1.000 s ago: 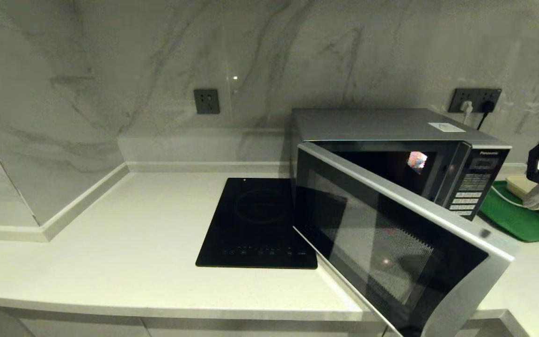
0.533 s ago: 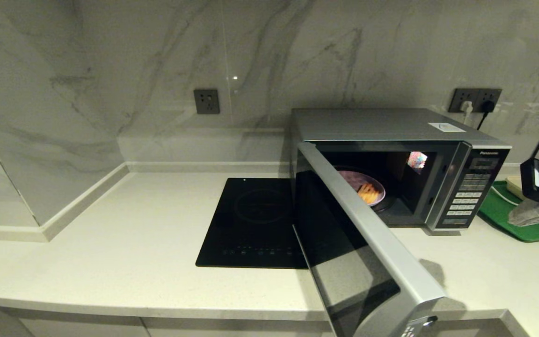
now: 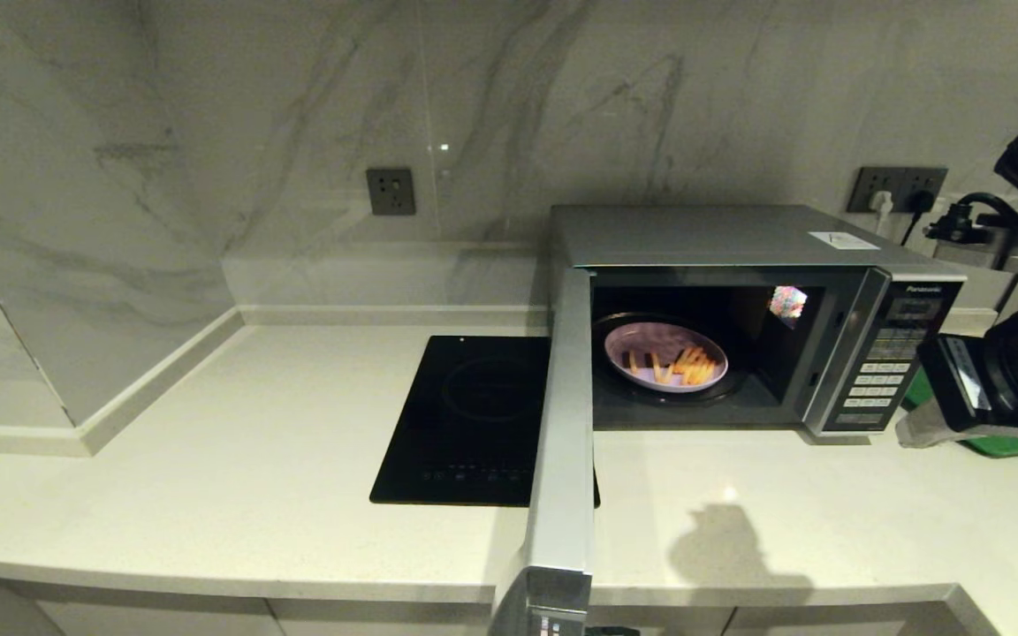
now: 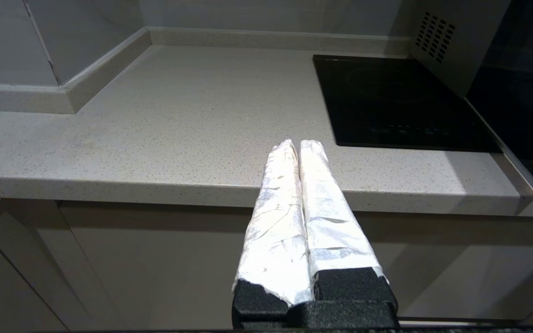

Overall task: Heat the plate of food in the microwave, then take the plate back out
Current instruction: Open the microwave oven

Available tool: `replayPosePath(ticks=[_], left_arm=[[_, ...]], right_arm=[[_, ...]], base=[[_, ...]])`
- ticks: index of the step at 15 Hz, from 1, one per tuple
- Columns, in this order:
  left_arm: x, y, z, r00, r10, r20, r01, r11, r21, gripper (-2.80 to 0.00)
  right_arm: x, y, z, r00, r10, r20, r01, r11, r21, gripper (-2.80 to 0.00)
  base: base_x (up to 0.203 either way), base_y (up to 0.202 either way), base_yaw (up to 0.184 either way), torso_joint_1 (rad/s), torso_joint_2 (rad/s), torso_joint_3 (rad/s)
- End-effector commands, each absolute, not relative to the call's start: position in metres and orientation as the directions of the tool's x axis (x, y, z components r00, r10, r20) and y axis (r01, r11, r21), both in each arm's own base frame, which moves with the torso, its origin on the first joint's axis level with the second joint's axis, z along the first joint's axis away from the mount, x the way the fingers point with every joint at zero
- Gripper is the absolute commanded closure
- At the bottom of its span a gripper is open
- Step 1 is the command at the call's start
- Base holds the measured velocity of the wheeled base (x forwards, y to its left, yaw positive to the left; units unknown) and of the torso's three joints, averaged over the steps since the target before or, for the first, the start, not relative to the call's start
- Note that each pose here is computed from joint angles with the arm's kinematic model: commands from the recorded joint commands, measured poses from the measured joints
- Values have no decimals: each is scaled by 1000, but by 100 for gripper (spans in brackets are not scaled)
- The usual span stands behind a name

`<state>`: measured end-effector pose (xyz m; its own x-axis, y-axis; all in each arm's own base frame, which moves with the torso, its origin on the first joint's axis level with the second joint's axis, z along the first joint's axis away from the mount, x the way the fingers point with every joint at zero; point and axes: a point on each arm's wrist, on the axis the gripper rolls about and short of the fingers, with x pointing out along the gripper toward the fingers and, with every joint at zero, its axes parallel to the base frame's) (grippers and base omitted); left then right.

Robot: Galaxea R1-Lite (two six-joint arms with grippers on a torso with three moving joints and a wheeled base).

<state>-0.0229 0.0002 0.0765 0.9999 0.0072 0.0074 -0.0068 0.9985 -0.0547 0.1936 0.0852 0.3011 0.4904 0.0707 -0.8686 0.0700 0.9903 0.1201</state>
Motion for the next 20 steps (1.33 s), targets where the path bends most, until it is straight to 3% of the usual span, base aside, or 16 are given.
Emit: replayPosePath(ticks=[1,7,13,20], left_arm=[[-23,0,77,1000,8,8,-7,998,-55,0],[-23,0,77,1000,8,8,-7,998,-55,0],[-23,0,77,1000,8,8,-7,998,-55,0],[-23,0,77,1000,8,8,-7,998,-55,0]], right_arm=[[194,92,296,470,74,-880,52,992,112,0],[184,93,293,464,99,-880,107,980,166,0],[160,151,290,454,201,-868,-164,976,140,0],[148,193,286,448,244,-860,-303,946,111,0]], base=[[0,0,0,0,0,0],[0,0,0,0,0,0],[0,0,0,0,0,0],[0,0,0,0,0,0]])
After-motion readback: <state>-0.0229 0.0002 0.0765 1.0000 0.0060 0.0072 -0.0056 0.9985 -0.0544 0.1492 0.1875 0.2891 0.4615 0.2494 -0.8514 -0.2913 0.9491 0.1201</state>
